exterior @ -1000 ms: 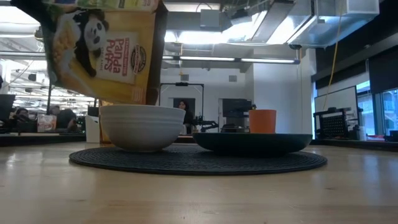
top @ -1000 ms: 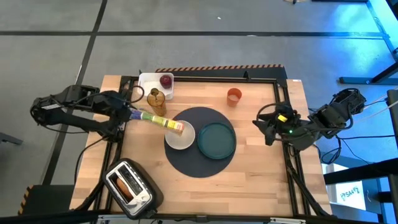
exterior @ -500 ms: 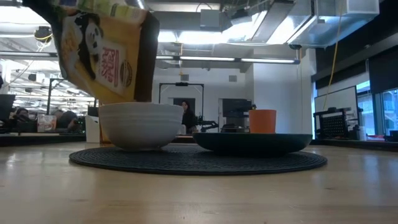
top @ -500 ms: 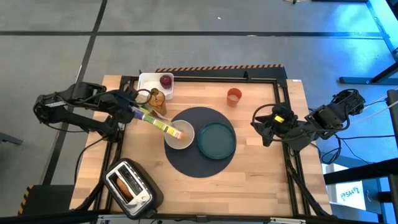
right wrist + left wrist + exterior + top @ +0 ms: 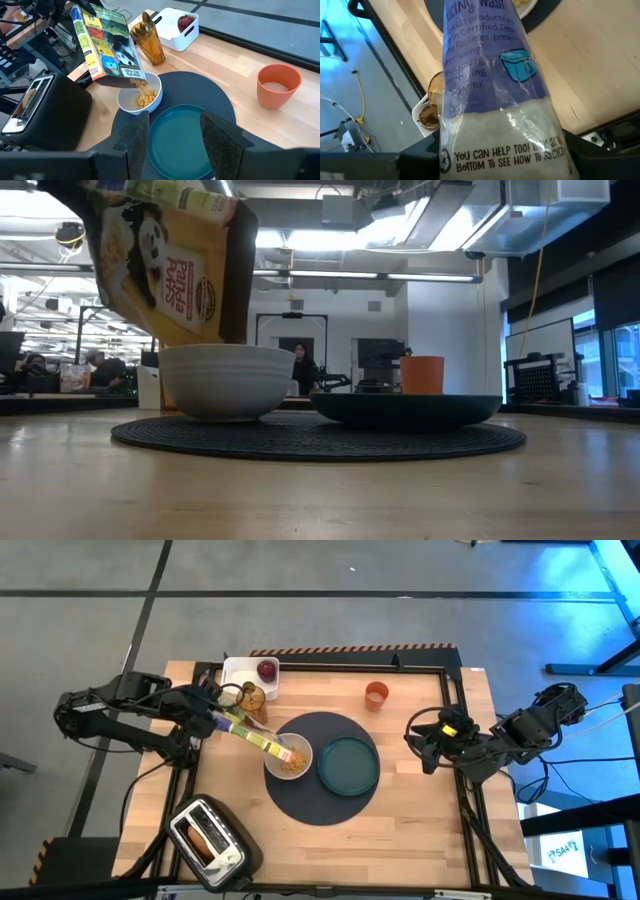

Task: Arrange a breakfast setting
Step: Pour the cereal from the orange cereal box into the white bowl

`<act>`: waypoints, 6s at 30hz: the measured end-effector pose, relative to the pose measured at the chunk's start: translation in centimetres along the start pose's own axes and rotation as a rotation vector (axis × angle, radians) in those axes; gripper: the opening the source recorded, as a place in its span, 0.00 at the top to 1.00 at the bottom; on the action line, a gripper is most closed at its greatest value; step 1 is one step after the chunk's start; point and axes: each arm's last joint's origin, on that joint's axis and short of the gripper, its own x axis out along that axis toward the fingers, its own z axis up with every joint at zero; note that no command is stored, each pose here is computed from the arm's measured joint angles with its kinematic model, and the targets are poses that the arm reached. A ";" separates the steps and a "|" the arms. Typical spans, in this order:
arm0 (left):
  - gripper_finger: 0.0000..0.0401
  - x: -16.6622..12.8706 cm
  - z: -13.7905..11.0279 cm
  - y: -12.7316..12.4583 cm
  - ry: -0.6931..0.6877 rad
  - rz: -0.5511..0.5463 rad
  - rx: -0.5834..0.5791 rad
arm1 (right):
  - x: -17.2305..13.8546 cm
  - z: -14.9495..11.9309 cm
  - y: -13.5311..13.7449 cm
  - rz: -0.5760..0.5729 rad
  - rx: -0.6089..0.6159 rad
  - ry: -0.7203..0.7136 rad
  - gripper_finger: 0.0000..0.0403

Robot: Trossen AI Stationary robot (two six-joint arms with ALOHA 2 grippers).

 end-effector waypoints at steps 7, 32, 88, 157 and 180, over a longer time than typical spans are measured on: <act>0.49 0.0 0.0 0.0 -0.007 0.001 -0.011 | 0.0 0.0 0.0 -0.002 -0.003 0.001 0.59; 0.49 -3.6 -1.2 -0.2 -0.149 -0.079 -0.229 | -0.1 -0.2 -0.5 -0.033 -0.043 0.016 0.59; 0.49 -9.5 -9.2 -5.4 -0.740 0.349 -0.742 | -1.7 5.7 5.2 0.440 -0.057 -0.449 0.39; 0.68 0.8 -5.1 -6.7 -1.060 0.096 -0.940 | 25.3 -5.5 1.5 0.436 -0.008 -0.164 0.32; 0.68 0.3 -5.0 -6.5 -1.121 0.114 -0.915 | 27.8 0.1 3.4 0.426 -0.206 -0.265 0.43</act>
